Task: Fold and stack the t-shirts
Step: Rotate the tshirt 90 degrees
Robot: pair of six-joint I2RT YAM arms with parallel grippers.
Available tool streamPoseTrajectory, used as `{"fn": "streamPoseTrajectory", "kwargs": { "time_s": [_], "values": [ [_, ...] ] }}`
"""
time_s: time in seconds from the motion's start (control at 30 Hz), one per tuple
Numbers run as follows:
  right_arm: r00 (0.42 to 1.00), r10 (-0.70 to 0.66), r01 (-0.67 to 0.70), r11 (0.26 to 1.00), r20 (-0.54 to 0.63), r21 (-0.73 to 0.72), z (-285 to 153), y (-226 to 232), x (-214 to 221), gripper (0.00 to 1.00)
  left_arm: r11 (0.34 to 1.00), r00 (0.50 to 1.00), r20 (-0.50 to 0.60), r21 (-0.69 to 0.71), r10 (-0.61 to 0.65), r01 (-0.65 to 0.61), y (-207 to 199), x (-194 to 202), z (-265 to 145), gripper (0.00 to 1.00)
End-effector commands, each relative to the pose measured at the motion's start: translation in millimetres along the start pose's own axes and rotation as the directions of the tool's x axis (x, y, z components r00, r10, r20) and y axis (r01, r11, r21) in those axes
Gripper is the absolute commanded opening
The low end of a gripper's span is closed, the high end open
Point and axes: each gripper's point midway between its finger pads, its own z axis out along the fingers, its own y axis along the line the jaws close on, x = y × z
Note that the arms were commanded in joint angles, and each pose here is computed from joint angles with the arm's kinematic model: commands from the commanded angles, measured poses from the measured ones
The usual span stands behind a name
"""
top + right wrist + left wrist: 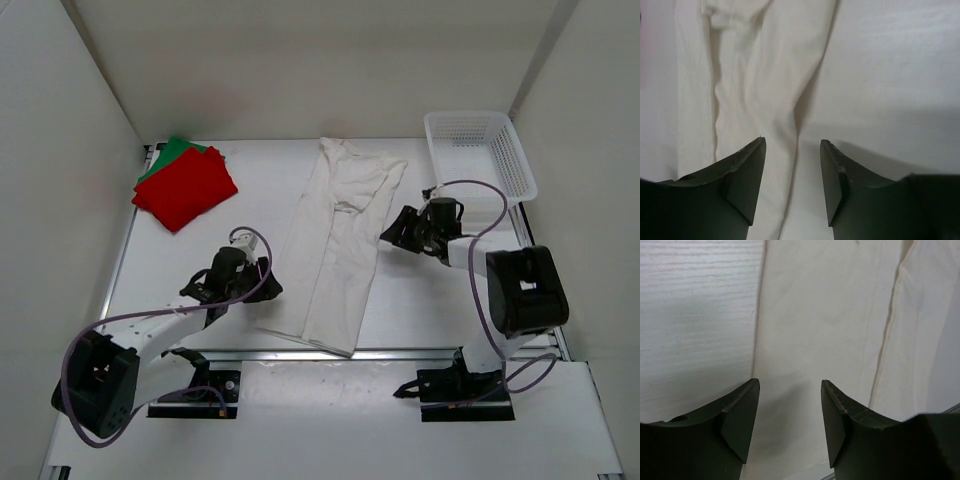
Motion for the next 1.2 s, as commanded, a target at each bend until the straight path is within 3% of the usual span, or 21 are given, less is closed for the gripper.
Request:
{"fn": "streamPoseTrajectory", "kwargs": {
  "time_s": [0.0,0.13,0.23,0.3,0.37,0.47,0.53,0.57,0.67,0.73,0.77,0.8,0.9,1.07,1.17],
  "values": [
    [0.997,0.017,-0.02,0.999,0.081,0.029,23,-16,-42,0.46,0.995,0.998,-0.016,-0.077,0.06,-0.061,16,11,3,0.63],
    [0.999,0.037,-0.038,0.999,0.032,0.004,54,-16,-60,0.37,0.991,0.999,0.016,-0.129,0.038,-0.036,33,10,-1,0.59],
    [0.998,0.038,-0.041,0.998,-0.057,-0.047,85,-9,-51,0.12,0.989,0.997,0.072,-0.15,0.02,-0.009,41,5,-7,0.56],
    [0.997,0.008,-0.014,0.997,-0.076,-0.078,101,1,-54,0.01,0.989,0.996,0.09,-0.145,0.008,0.005,41,1,-10,0.56],
    [0.994,-0.06,0.052,0.994,-0.092,-0.092,115,16,-72,0.0,0.993,0.999,0.044,-0.116,-0.015,0.02,41,11,-10,0.56],
    [0.991,-0.081,0.074,0.995,-0.11,-0.072,122,18,-86,0.05,0.994,0.999,-0.03,-0.11,0.011,-0.014,39,30,-8,0.56],
    [0.995,-0.085,0.081,0.994,-0.048,-0.073,104,24,-106,0.26,0.997,0.997,-0.076,-0.076,0.023,-0.029,33,47,-5,0.52],
    [0.996,-0.084,0.083,0.994,-0.016,-0.075,90,27,-112,0.34,0.998,0.995,-0.102,-0.059,0.018,-0.024,31,58,-4,0.46],
    [0.995,-0.092,0.096,0.992,0.044,-0.077,50,36,-112,0.43,1.0,0.991,-0.131,-0.022,0.018,-0.021,26,78,-3,0.3],
    [0.996,-0.092,0.092,0.994,0.009,-0.054,31,31,-70,0.45,1.0,0.993,-0.12,-0.013,0.014,-0.016,23,82,-5,0.21],
    [0.991,-0.114,0.118,0.991,0.064,-0.059,12,42,-75,0.45,1.0,0.993,-0.118,-0.009,0.012,-0.014,20,83,-8,0.17],
    [0.996,-0.083,0.082,0.996,-0.016,-0.039,2,28,-17,0.45,1.0,0.993,-0.119,-0.013,0.009,-0.01,21,85,-11,0.15],
    [0.995,-0.098,0.097,0.991,-0.008,-0.095,-32,39,36,0.46,1.0,0.996,-0.092,0.024,-0.006,0.008,14,80,-18,0.1],
    [0.967,-0.151,0.136,0.987,-0.203,-0.086,-83,28,152,0.45,0.996,0.992,-0.129,0.084,-0.011,0.022,2,89,-31,0.08],
    [0.962,-0.146,0.135,0.989,-0.229,-0.064,-110,22,176,0.45,0.992,0.985,-0.172,0.129,0.019,0.003,-13,99,-35,0.11]
  ]
}}
